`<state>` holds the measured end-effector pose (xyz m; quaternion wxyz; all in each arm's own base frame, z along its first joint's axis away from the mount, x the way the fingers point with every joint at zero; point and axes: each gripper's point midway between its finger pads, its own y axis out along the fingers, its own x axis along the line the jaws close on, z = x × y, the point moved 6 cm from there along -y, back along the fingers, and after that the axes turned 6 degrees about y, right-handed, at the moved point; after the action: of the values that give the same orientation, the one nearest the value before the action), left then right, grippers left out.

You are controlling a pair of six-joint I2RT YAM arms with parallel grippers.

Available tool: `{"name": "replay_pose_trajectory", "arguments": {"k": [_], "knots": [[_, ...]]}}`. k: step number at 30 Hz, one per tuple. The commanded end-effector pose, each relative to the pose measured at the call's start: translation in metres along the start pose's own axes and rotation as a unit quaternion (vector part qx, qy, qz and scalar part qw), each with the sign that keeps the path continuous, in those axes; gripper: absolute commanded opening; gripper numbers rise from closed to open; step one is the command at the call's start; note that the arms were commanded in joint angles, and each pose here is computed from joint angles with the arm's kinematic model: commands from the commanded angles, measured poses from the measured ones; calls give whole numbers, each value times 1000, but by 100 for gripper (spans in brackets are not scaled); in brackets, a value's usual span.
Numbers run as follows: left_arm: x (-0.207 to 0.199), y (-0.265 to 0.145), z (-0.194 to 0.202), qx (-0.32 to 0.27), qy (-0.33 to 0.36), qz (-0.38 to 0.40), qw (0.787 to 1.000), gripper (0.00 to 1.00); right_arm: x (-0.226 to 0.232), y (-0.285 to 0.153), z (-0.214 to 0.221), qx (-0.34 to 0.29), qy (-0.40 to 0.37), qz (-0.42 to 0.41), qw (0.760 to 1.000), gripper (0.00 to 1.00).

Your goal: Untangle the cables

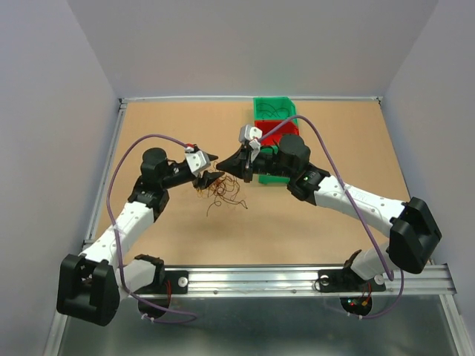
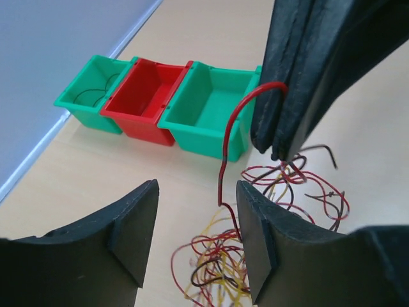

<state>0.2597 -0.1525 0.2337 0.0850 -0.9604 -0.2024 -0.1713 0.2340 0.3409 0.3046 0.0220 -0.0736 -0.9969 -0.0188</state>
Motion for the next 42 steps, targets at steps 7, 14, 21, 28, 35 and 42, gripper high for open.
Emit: {"name": "replay_pose_trajectory", "arguments": {"k": [7, 14, 21, 28, 35, 42], "knots": [[22, 27, 9, 66, 32, -87, 994, 54, 6, -10, -35, -50, -9, 11, 999, 1], [33, 39, 38, 142, 17, -115, 983, 33, 18, -44, -49, -85, -23, 61, 994, 1], [55, 42, 69, 221, 12, -177, 959, 28, 22, -95, -63, -138, -29, 179, 974, 0], [69, 42, 95, 290, 8, -222, 931, 20, 22, -136, -74, -177, -32, 278, 943, 1], [107, 15, 118, 364, -9, -344, 866, 16, -7, -165, -74, -186, -31, 435, 880, 0], [143, -12, 143, 363, -114, -359, 853, 16, -20, -174, -75, -196, -31, 494, 846, 1]]}}
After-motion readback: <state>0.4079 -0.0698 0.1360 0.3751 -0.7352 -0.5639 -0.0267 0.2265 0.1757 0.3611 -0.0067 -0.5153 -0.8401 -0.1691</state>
